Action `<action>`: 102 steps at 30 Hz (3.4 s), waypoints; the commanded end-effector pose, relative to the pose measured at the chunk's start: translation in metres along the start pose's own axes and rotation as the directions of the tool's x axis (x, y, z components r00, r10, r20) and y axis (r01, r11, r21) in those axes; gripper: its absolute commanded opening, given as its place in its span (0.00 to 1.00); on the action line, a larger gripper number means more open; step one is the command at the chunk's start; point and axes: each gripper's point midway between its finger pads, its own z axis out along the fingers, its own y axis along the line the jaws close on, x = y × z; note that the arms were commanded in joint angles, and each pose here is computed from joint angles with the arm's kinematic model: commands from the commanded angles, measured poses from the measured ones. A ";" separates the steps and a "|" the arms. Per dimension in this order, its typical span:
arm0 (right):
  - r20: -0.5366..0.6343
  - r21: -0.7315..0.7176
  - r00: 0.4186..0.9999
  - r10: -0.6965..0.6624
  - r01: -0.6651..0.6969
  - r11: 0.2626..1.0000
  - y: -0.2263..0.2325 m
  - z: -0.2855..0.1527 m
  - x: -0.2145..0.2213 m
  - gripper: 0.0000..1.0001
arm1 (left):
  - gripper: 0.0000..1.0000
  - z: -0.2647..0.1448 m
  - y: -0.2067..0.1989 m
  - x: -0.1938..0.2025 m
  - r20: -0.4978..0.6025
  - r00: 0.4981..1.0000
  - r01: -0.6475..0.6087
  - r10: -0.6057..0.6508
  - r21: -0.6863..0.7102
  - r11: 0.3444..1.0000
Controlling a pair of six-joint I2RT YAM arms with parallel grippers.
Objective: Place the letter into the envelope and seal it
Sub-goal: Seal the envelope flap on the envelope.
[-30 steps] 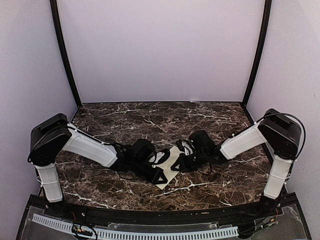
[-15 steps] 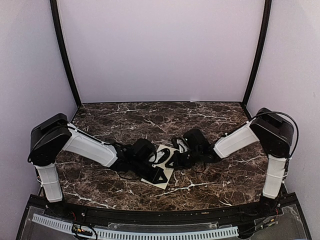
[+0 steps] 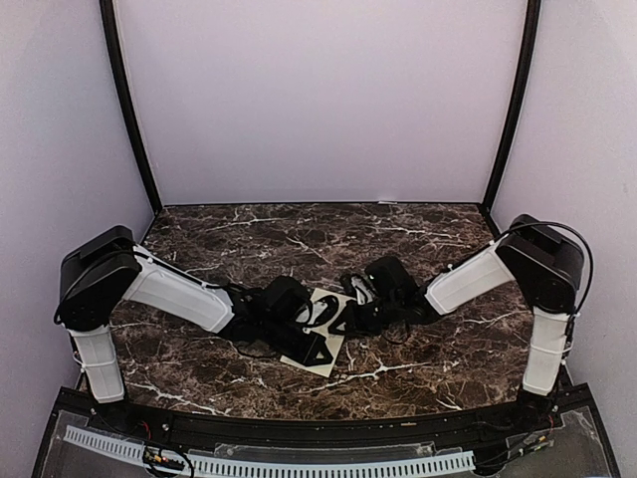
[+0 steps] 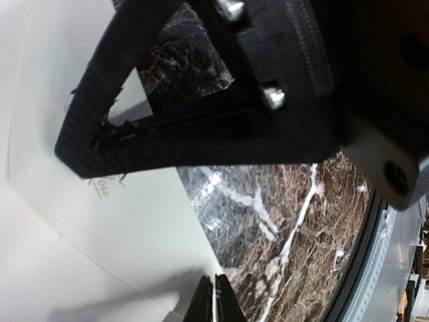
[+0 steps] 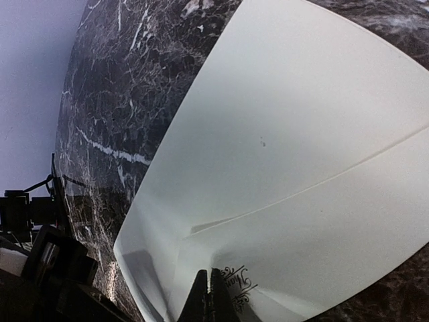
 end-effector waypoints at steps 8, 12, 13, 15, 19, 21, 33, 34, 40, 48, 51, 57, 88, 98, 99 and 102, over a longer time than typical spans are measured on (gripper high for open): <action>-0.085 0.010 0.996 0.000 0.001 1.000 -0.012 -0.010 0.033 0.00 | 0.03 -0.006 0.009 0.011 -0.035 0.999 0.022 -0.024 -0.051 0.998; -0.132 -0.012 0.991 -0.013 0.011 1.000 -0.004 -0.007 0.051 0.00 | 0.03 -0.004 0.009 0.011 -0.034 0.999 0.022 -0.024 -0.051 0.998; -0.141 -0.020 0.990 -0.017 0.014 1.000 -0.002 -0.006 0.054 0.00 | 0.03 -0.004 0.008 0.010 -0.034 0.999 0.022 -0.024 -0.051 0.998; -0.154 -0.038 0.988 -0.026 0.021 0.999 0.005 -0.004 0.059 0.00 | 0.03 -0.004 0.008 0.010 -0.036 0.999 0.020 -0.022 -0.049 0.999; -0.151 -0.015 0.988 -0.030 0.028 1.000 0.003 -0.004 0.058 0.00 | 0.03 -0.003 0.009 0.011 -0.043 0.999 0.017 -0.020 -0.052 0.999; -0.142 0.032 0.990 -0.019 0.024 0.999 -0.006 -0.005 0.055 0.00 | 0.03 -0.003 0.009 0.012 -0.047 0.999 0.017 -0.020 -0.055 0.998; -0.038 0.136 0.999 0.033 -0.027 0.990 -0.056 -0.021 0.012 0.00 | 0.02 -0.004 0.010 0.013 -0.049 0.998 0.021 -0.024 -0.057 0.998; -0.036 0.144 0.999 0.040 -0.034 0.989 -0.060 -0.022 0.012 0.00 | 0.02 -0.004 0.010 0.013 -0.049 0.998 0.021 -0.024 -0.056 0.998; -0.030 0.168 0.999 0.028 -0.023 0.986 -0.070 -0.026 0.007 0.00 | 0.02 -0.004 0.010 0.014 -0.050 0.998 0.022 -0.025 -0.059 0.998; -0.125 0.047 0.991 -0.053 0.060 0.997 -0.031 -0.015 0.032 0.00 | 0.03 -0.004 0.009 0.011 -0.047 0.999 0.020 -0.023 -0.058 0.998; -0.157 -0.007 0.985 -0.073 0.073 0.997 -0.013 -0.012 0.045 0.00 | 0.02 -0.005 0.009 0.011 -0.046 0.999 0.018 -0.021 -0.060 0.998; -0.169 -0.061 0.983 -0.075 0.065 0.996 0.005 -0.004 0.053 0.00 | 0.02 -0.005 0.010 0.012 -0.049 0.999 0.018 -0.021 -0.062 0.998; -0.159 -0.049 0.987 -0.013 0.006 0.999 -0.002 0.017 0.045 0.00 | 0.02 -0.006 0.010 0.012 -0.046 0.999 0.022 -0.025 -0.062 0.998; -0.050 -0.002 0.998 0.049 -0.049 0.999 -0.013 0.021 0.011 0.00 | 0.02 -0.006 0.009 0.014 -0.051 0.998 0.023 -0.026 -0.058 0.998; -0.036 0.009 0.998 0.058 -0.058 0.998 -0.016 0.021 0.007 0.00 | 0.02 -0.006 0.009 0.014 -0.051 0.998 0.024 -0.026 -0.058 0.998; -0.006 0.045 0.997 0.076 -0.075 0.996 -0.027 0.021 -0.002 0.00 | 0.02 -0.006 0.009 0.014 -0.051 0.998 0.023 -0.026 -0.057 0.998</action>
